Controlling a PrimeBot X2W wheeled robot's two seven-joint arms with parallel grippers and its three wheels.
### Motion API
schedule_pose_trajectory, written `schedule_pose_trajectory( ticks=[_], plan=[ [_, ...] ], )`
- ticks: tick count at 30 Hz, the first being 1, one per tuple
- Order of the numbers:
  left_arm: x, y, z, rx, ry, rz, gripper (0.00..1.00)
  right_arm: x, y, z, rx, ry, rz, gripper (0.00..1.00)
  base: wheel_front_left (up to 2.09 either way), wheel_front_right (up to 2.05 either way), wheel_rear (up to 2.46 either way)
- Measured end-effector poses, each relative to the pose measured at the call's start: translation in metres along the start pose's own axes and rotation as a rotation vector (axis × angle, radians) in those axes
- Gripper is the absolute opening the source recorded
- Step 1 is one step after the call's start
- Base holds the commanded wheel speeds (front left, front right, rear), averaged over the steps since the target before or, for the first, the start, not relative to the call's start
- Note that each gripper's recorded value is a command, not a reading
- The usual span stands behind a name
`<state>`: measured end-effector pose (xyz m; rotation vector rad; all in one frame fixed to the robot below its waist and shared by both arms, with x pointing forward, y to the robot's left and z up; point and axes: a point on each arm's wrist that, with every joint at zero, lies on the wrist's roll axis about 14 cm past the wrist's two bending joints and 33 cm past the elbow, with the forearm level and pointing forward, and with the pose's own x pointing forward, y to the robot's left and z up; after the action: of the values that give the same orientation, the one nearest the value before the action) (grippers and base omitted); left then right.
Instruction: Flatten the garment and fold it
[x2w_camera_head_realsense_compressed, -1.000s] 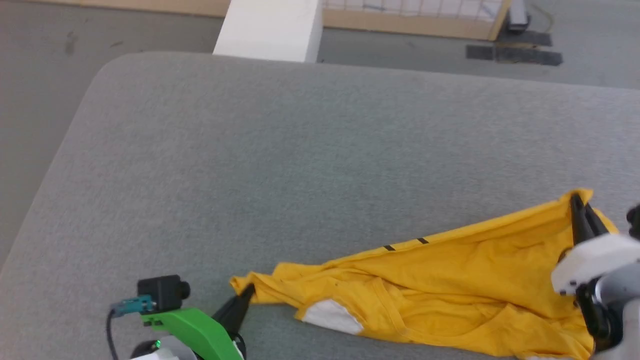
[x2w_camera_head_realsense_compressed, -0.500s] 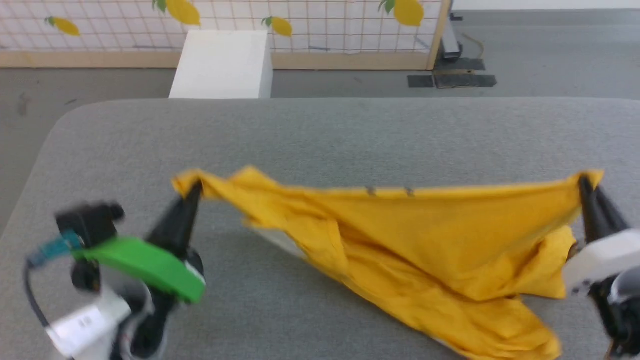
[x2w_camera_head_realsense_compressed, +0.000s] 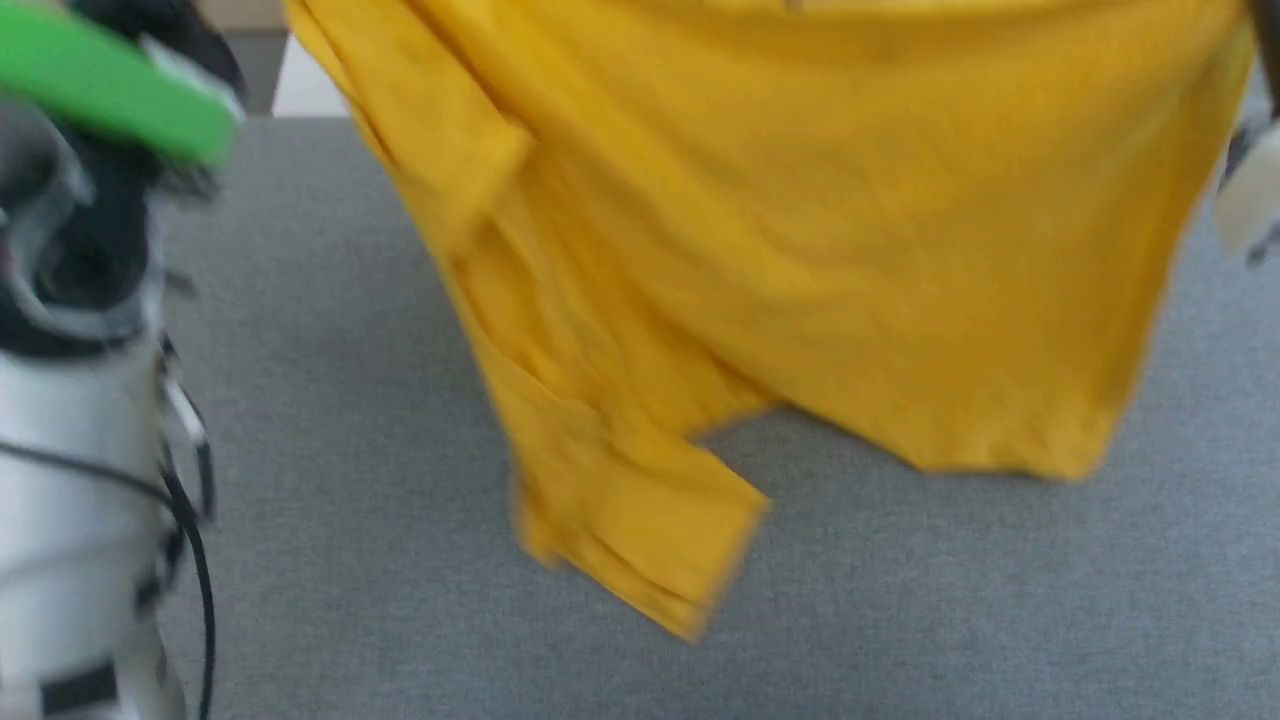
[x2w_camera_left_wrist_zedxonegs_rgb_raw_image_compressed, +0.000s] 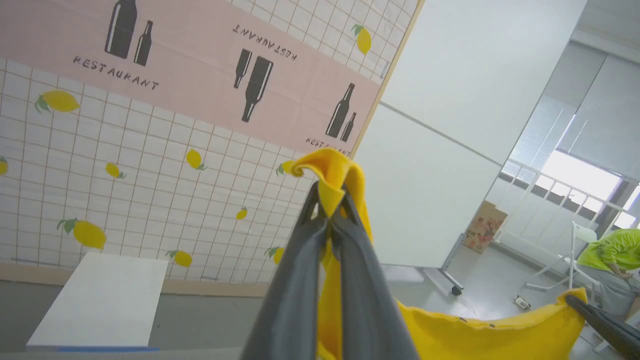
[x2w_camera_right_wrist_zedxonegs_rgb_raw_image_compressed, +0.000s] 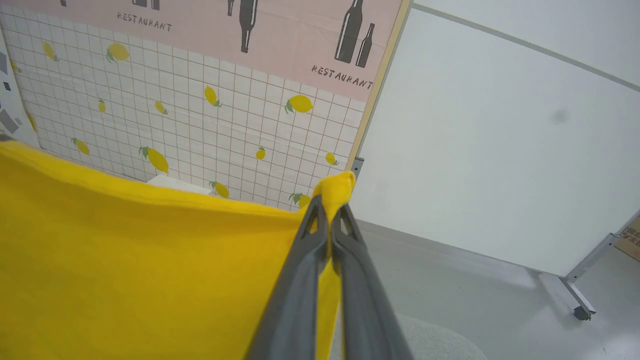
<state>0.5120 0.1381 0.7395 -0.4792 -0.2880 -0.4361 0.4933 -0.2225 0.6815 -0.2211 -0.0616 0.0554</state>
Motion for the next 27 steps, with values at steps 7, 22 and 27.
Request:
schedule_pose_trajectory(
  ticks=[7, 22, 27],
  plan=[
    [0.069, 0.033, 0.048, 0.084, -0.195, 0.057, 0.00, 0.078, 0.000, 0.019, -0.035, -0.015, 0.002, 0.00, 0.00, 0.00, 0.00],
    [0.136, 0.101, 0.034, 0.206, -0.451, 0.081, 0.00, 0.185, 0.001, -0.004, -0.095, -0.188, -0.099, 0.00, 0.00, 0.00, 0.00],
    [0.121, 0.150, -0.071, 0.226, -0.161, 0.144, 0.00, 0.185, 0.028, -0.100, -0.066, -0.010, -0.026, 0.00, 0.00, 0.00, 0.00]
  ],
)
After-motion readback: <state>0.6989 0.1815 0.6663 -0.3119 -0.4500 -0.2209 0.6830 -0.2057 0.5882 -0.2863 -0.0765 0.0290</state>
